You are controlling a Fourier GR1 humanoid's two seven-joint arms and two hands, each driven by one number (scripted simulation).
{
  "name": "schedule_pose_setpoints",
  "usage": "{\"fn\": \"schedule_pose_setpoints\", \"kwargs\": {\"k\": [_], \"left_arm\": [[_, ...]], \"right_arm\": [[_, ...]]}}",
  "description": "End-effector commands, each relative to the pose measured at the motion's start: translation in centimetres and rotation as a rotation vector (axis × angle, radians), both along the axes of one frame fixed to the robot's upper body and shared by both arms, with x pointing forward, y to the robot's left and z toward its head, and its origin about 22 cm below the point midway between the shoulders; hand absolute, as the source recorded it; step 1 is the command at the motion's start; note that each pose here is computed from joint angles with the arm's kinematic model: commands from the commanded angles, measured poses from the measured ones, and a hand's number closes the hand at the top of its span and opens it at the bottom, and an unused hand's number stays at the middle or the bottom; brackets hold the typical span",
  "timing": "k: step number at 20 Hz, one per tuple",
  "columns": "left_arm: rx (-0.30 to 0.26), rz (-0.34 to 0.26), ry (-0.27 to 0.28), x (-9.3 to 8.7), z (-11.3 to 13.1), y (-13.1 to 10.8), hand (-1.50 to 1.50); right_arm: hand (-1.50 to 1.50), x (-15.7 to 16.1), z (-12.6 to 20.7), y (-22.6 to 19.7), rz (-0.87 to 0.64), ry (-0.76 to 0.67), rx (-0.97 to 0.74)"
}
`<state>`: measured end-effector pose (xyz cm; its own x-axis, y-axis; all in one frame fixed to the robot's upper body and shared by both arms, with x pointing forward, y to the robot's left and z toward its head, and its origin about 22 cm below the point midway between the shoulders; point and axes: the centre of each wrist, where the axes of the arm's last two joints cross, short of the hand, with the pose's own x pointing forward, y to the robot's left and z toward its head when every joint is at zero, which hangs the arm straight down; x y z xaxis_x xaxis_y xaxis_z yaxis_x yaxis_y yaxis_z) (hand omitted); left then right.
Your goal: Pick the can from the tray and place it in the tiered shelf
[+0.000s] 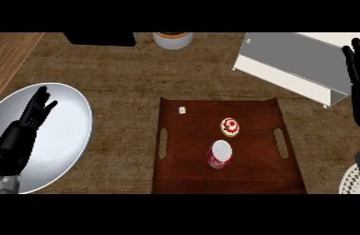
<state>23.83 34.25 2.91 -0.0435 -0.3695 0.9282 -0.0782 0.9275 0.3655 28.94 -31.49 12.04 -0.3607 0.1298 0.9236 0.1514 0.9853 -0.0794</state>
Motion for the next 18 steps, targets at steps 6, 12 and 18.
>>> {"fn": "schedule_pose_setpoints", "kwargs": {"k": [6, 12, 18], "left_arm": [[-0.091, -0.114, 0.004, 3.7, 0.4, -8.0, 0.0], [-0.147, -0.125, 0.059, 1.7, -2.1, -8.8, 0.0], [-0.154, -0.128, 0.06, 3.1, -0.7, -10.2, 0.0]], "right_arm": [[-1.5, -1.0, -2.8, 6.1, 0.139, 0.316, -0.011], [1.5, -3.7, -9.9, 1.1, -0.409, 0.349, -0.22], [-1.5, -7.9, -13.3, 6.6, -0.535, 0.141, 0.035]]}}
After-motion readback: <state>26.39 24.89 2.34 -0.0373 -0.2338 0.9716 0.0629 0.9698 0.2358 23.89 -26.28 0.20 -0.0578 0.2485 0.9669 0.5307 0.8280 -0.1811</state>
